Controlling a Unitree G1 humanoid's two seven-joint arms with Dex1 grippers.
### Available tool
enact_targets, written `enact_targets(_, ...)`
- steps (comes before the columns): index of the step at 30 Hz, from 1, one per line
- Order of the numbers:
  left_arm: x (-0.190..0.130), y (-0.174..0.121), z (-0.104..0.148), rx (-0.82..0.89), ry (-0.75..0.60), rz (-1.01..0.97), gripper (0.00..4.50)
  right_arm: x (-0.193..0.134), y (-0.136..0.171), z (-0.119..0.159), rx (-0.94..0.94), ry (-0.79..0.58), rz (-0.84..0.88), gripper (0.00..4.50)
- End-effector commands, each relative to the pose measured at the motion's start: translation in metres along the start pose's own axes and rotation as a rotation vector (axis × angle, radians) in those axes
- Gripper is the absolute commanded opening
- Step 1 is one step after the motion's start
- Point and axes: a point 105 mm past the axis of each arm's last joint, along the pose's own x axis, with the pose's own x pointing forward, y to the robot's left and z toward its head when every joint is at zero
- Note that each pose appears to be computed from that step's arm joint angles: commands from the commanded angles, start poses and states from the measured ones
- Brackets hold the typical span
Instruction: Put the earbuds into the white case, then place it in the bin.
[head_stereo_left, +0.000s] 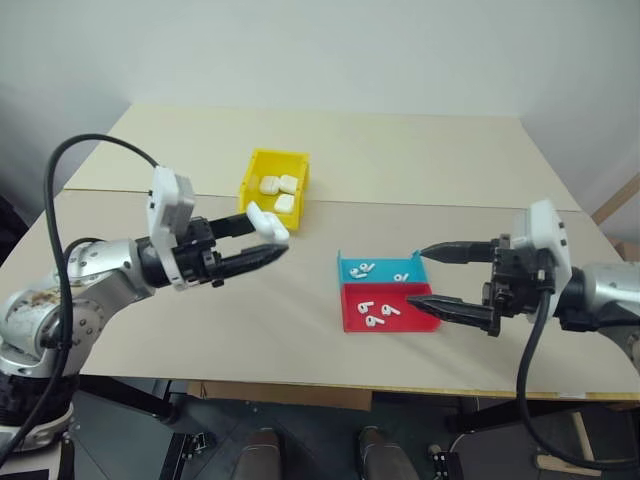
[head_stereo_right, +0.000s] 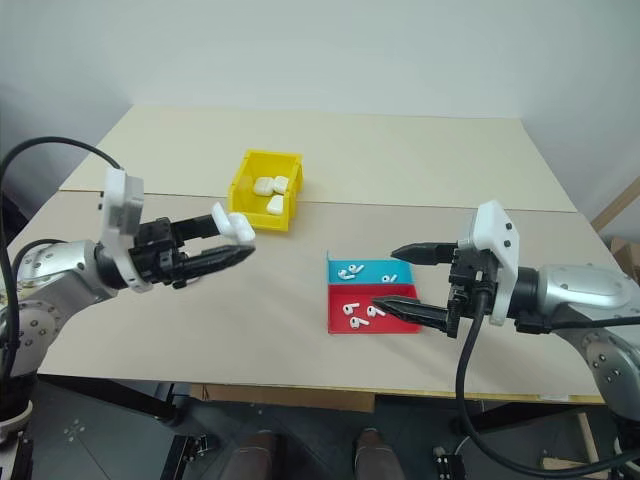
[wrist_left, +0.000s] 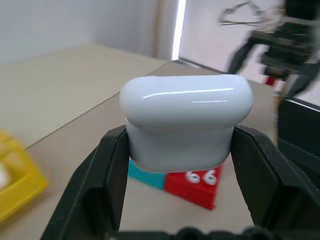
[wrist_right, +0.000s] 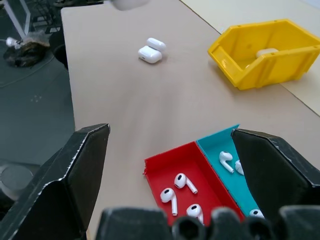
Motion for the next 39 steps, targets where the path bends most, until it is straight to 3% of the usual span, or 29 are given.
enact_targets(1,-0.001,-0.013,-0.002,0.104,-0.004,-0.208,2.76,0.0,0.001,0.01,-0.057,0.027,0.05,4.5)
enact_targets(6,0.002,-0.016,-0.011,0.197,-0.044,-0.302,2.76,0.006,-0.001,0.006,-0.078,0.125,0.094,4.5)
enact_targets(16,0.016,-0.028,-0.017,0.181,-0.082,-0.37,2.76,0.042,-0.005,-0.019,-0.05,0.56,0.142,4.5)
enact_targets(19,0.018,-0.028,-0.013,0.186,-0.08,-0.372,2.76,0.055,-0.013,-0.031,-0.047,0.679,0.113,3.9)
enact_targets(24,0.021,-0.028,-0.009,0.188,-0.081,-0.377,2.76,0.071,-0.022,-0.043,-0.049,0.783,0.058,2.12)
enact_targets(39,0.016,-0.031,-0.031,0.156,-0.104,-0.306,2.76,0.086,-0.026,-0.062,-0.101,0.878,0.024,2.12)
